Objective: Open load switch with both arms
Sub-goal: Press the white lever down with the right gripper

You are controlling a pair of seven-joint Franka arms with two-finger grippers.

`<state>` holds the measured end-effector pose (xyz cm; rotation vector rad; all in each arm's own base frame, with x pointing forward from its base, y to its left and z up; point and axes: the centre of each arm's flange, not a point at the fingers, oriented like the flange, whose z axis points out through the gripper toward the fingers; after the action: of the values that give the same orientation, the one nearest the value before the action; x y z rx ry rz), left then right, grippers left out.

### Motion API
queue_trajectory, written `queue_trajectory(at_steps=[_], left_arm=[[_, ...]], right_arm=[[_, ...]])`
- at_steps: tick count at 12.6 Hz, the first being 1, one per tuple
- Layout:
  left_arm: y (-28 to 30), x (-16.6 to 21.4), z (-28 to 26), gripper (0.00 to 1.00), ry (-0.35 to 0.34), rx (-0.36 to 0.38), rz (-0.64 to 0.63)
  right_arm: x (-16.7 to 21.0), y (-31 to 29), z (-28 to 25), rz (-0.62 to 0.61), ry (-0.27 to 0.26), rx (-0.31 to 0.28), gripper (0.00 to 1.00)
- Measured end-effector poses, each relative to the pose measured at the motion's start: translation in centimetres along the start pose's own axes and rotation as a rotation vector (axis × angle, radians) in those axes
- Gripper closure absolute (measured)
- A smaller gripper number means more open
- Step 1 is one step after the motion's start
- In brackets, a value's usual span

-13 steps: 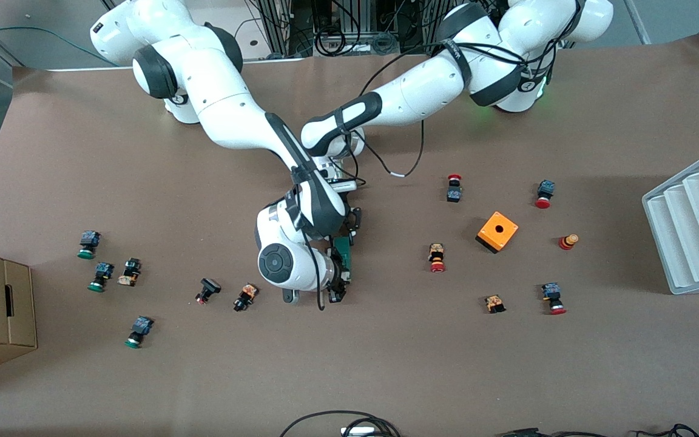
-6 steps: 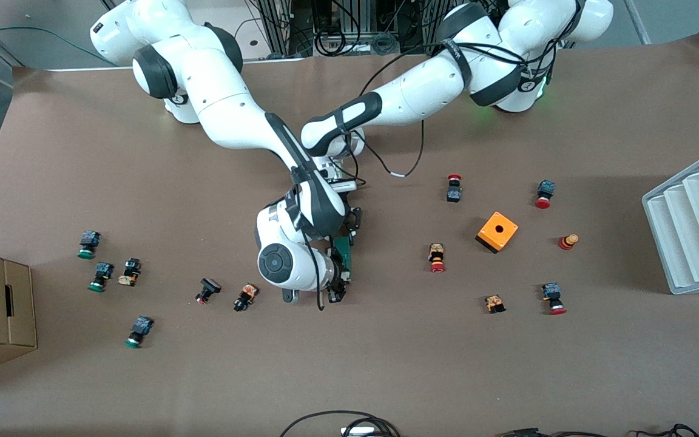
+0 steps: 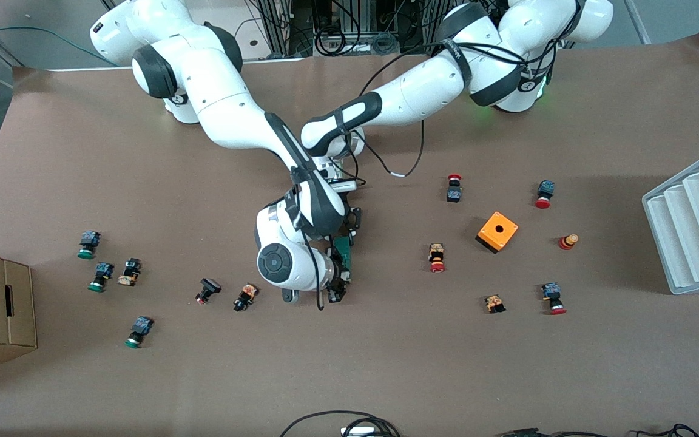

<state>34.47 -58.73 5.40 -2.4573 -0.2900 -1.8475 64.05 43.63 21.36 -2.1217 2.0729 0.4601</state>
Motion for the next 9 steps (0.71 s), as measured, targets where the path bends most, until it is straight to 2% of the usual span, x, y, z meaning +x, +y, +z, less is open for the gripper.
queue_trajectory(at_steps=[9], left_arm=[[0.0,0.0,0.0,0.42,0.0,0.0,0.0]], right_arm=[[0.23,0.21,-0.14,0.009,-0.008,0.006,0.7]])
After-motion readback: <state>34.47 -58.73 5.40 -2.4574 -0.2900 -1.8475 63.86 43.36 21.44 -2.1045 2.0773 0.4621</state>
